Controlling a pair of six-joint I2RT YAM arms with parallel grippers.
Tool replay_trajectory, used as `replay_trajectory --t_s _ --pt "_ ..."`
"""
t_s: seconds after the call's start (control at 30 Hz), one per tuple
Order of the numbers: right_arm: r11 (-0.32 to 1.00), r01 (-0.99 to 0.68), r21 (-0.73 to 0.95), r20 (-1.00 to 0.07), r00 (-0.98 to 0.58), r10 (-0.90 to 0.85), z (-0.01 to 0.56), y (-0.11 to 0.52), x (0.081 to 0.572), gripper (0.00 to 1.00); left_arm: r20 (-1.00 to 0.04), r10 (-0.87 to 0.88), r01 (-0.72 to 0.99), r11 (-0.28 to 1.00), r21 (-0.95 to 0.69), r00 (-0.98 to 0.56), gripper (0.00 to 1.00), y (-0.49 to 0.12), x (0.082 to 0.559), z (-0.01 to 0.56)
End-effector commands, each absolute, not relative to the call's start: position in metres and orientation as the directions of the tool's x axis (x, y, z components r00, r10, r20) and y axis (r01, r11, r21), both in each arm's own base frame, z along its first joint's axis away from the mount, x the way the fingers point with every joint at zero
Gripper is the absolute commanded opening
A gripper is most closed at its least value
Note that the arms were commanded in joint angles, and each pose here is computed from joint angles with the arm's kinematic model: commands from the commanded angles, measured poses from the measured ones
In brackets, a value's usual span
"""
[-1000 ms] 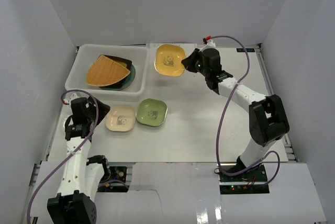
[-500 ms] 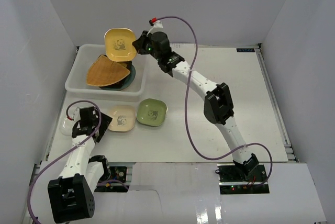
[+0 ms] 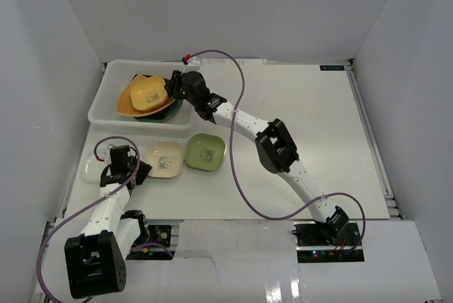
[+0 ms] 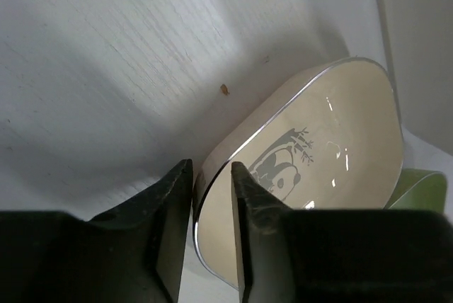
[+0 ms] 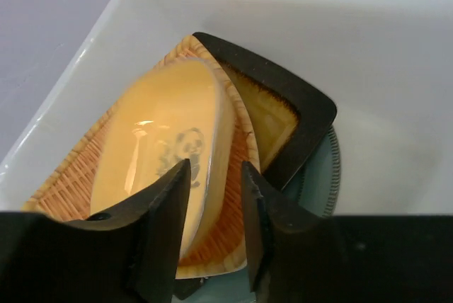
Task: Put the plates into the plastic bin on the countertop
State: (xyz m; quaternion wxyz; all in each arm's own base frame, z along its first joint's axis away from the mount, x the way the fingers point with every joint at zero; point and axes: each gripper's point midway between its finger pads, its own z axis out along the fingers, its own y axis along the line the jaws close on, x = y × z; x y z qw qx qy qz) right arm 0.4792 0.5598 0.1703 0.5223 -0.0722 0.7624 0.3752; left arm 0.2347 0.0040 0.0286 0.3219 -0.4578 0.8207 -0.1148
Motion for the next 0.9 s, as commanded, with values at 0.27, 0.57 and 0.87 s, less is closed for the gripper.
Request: replay_trajectory --t_s 0.27,0.57,0.87 --pt "0.686 -0.564 0.459 -0.887 -0.329 0.324 0.274 0.509 0.461 0.60 -0.434 -0.806 -0.595 0.591 -0.544 -0.403 0.00 -0.009 0.238 0.048" --pt "0.749 -0.497 0.438 -0.880 -0.407 0.244 0.246 0.359 0.412 0.73 -0.376 -0.760 -0.367 0.606 -0.706 -0.530 0.00 -0.062 0.230 0.111" --pt "0.723 -0.401 0.562 -0.722 -0.664 0.193 0.127 0.300 0.352 0.77 -0.549 -0.666 -0.171 0.701 -0.693 -0.506 0.00 -0.067 0.251 0.207"
